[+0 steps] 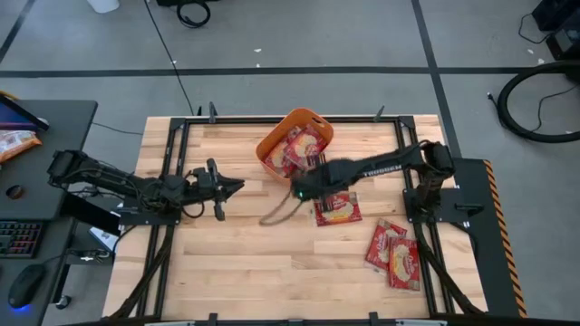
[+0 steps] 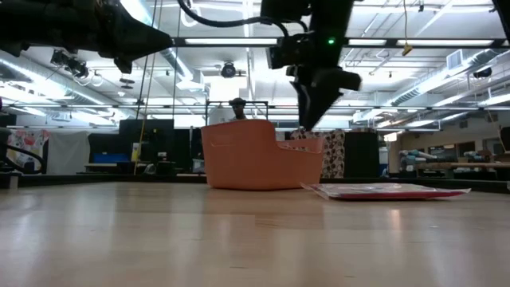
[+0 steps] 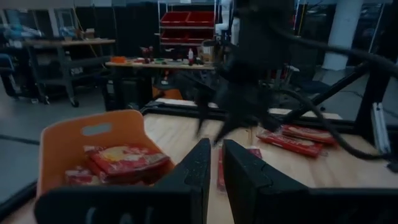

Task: Sort popcorn bags into baskets
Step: Put the red popcorn bag into the orange bin

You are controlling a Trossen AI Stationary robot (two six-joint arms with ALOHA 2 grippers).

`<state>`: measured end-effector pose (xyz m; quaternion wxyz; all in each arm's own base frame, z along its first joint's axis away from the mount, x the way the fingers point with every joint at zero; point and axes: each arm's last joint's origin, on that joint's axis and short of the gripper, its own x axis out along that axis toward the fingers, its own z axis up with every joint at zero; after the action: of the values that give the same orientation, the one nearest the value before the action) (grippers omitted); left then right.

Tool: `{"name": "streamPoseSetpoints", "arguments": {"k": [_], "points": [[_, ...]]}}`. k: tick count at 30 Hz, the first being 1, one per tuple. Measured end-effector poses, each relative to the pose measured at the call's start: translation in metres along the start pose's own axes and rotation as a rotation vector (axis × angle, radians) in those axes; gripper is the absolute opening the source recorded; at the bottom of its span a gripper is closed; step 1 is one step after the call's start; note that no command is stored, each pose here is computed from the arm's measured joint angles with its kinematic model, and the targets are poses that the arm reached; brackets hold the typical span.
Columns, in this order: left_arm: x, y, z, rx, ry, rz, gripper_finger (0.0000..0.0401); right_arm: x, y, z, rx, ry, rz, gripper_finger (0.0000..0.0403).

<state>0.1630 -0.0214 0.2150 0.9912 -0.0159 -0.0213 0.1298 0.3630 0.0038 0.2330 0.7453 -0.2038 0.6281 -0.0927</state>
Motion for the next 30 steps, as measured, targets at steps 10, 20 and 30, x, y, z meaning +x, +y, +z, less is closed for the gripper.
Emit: {"name": "streamPoseSetpoints", "arguments": {"k": [10, 20, 30], "points": [[-0.014, 0.007, 0.007, 0.079, -0.003, 0.020, 0.0045, 0.004, 0.072, -0.018, -0.006, 0.047, -0.016, 0.0151], [-0.028, 0.015, 0.009, 0.076, 0.024, 0.025, 0.0045, 0.003, 0.117, -0.037, 0.062, 0.071, 0.007, 0.0187], [-0.037, 0.022, 0.009, 0.058, 0.043, 0.096, 0.0045, 0.013, 0.150, -0.057, 0.062, 0.017, -0.064, 0.0243]]}}
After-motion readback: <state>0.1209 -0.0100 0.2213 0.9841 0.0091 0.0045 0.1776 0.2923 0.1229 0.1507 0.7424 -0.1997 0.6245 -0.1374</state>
